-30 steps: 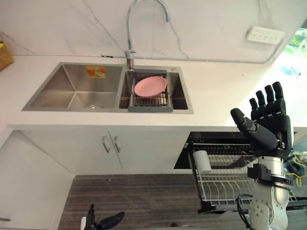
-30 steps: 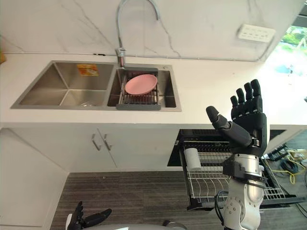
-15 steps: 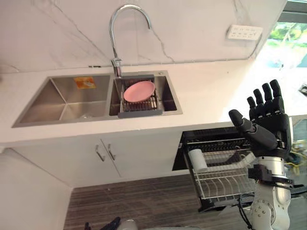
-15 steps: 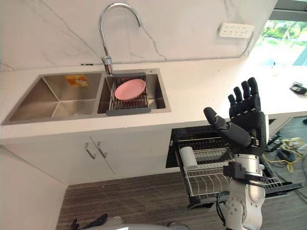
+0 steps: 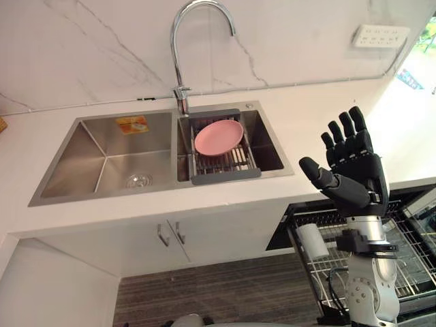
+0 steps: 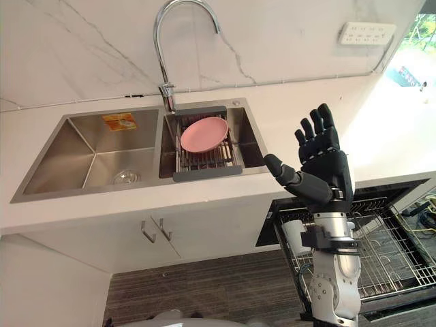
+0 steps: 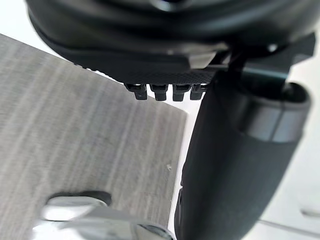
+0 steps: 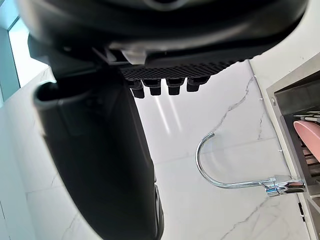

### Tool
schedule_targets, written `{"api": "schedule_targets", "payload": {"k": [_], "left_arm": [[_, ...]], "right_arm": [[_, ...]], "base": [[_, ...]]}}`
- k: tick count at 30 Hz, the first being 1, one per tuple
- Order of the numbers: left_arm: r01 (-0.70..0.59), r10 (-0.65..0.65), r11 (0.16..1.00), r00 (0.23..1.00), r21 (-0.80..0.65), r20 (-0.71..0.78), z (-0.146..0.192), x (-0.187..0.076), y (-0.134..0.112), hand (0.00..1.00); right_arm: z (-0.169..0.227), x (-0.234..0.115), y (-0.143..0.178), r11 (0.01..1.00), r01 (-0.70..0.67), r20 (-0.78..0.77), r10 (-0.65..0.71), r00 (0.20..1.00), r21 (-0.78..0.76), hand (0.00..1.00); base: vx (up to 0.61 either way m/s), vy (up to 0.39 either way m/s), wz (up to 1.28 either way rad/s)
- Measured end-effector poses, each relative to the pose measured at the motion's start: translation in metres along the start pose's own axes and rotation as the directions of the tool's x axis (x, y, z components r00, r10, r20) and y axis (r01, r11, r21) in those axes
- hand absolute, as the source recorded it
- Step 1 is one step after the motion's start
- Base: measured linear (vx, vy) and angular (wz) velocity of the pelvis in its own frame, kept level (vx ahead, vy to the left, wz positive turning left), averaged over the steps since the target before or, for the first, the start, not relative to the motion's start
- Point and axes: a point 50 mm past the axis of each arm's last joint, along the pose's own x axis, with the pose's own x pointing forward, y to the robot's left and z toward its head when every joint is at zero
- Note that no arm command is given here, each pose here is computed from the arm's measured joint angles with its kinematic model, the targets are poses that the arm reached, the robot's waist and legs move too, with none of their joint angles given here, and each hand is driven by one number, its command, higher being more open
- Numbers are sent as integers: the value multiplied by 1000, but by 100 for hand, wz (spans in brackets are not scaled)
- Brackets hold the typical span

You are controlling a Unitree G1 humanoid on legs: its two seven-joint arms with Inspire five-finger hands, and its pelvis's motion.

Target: Walk over to the sink, pick up the cup, carry it to the dishwasher, place the cup inside the dishwasher, then close the dishwasher door

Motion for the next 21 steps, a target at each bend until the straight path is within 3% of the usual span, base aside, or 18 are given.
{"api": "schedule_targets", "payload": {"k": [9,12,13,21], "left_arm": [[15,-17,998,1000,64,26,15,8,-2,100],[34,-37,998,997,52,61,21,7,-12,100],[41,-56,987,994,152,93,30,11,-19,100],[65,-73,992,995,112,62,30,12,-19,100]], "right_arm": [[-13,10,17,989,-138,-35,140,990,49,100],[-13,11,11,993,-111,-33,112,993,40,100],[-18,13,3,998,-52,-57,54,997,33,100],[-17,13,3,998,-52,-54,53,997,32,100]], "base": [[348,-76,19],[168,-88,-8],[38,-30,-1],[0,0,0]]}}
